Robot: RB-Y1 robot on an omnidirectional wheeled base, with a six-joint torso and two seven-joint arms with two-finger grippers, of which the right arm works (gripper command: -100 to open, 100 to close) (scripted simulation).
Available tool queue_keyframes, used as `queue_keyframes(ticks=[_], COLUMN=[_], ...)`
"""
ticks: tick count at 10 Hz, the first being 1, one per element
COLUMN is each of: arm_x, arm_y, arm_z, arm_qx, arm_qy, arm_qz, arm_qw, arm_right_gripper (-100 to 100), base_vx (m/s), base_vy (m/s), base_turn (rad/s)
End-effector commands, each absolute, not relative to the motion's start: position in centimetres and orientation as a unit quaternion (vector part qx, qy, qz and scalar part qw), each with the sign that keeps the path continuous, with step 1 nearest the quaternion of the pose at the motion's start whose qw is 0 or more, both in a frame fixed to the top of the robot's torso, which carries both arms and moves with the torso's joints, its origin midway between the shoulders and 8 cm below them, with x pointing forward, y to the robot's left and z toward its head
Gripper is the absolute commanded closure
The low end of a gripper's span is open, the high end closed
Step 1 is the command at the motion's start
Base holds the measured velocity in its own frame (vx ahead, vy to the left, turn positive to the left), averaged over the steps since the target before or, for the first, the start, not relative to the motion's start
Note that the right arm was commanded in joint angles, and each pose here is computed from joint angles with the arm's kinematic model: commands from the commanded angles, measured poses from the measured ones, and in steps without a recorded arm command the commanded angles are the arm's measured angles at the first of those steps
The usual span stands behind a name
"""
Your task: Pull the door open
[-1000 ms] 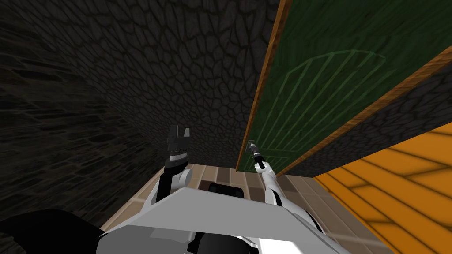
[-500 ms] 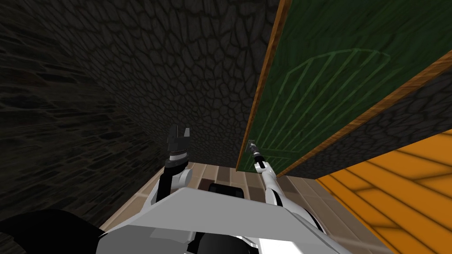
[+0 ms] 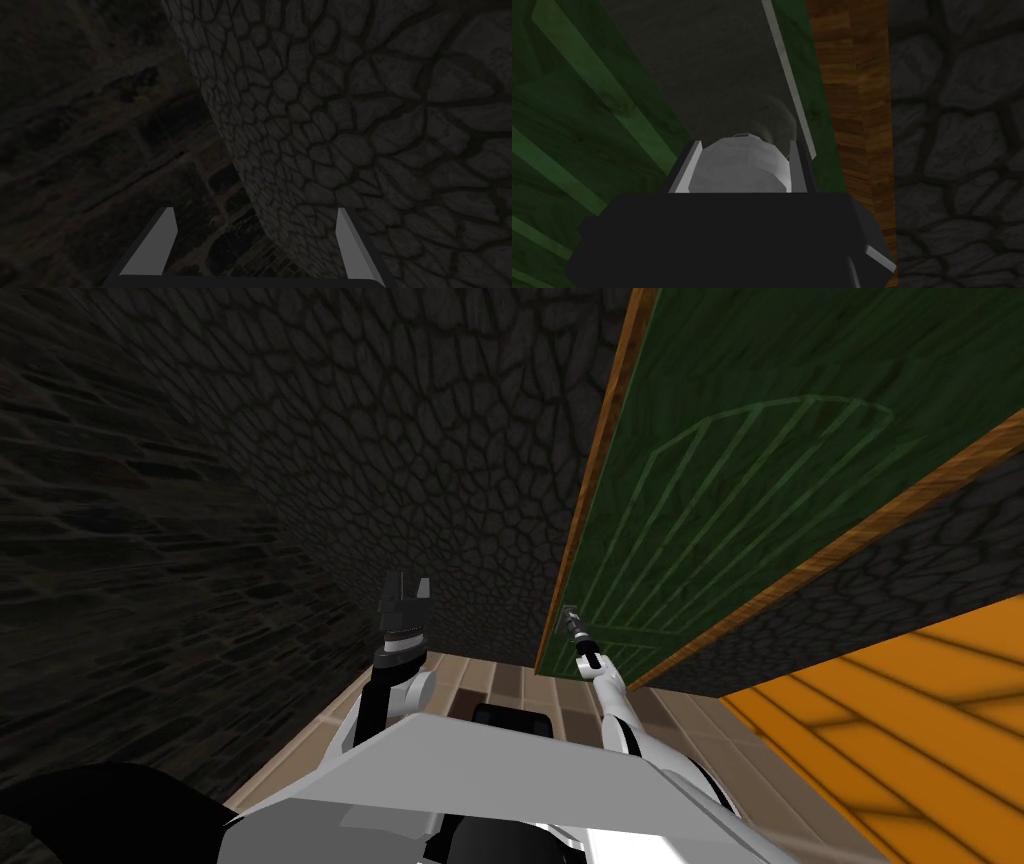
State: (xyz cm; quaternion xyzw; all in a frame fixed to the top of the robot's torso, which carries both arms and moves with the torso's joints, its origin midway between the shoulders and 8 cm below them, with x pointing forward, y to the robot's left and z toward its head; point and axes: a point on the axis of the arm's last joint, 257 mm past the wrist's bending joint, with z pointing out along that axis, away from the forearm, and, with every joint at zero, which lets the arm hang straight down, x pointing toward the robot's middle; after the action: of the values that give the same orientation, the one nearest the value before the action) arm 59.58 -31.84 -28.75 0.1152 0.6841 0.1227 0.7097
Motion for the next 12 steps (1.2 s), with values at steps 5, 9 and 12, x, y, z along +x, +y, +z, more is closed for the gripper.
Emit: queue_keyframes(ticks=[5,9,12], arm_x=[59.9,60.1,60.2], arm_y=[-31.6,-31.7,-31.8], arm_z=[-28.0,-27.5,-27.3], arm_qx=[0.180,0.231,0.254], arm_qy=[0.661,0.639,0.629], arm_qz=[0.193,0.246,0.270], arm_qw=[0.702,0.691,0.683], arm_right_gripper=[100,100,100], base_vx=[-0.036,-0.040,-0.039], base_vy=[-0.026,-0.030,-0.026], base_turn=[0.043,0.058,0.041])
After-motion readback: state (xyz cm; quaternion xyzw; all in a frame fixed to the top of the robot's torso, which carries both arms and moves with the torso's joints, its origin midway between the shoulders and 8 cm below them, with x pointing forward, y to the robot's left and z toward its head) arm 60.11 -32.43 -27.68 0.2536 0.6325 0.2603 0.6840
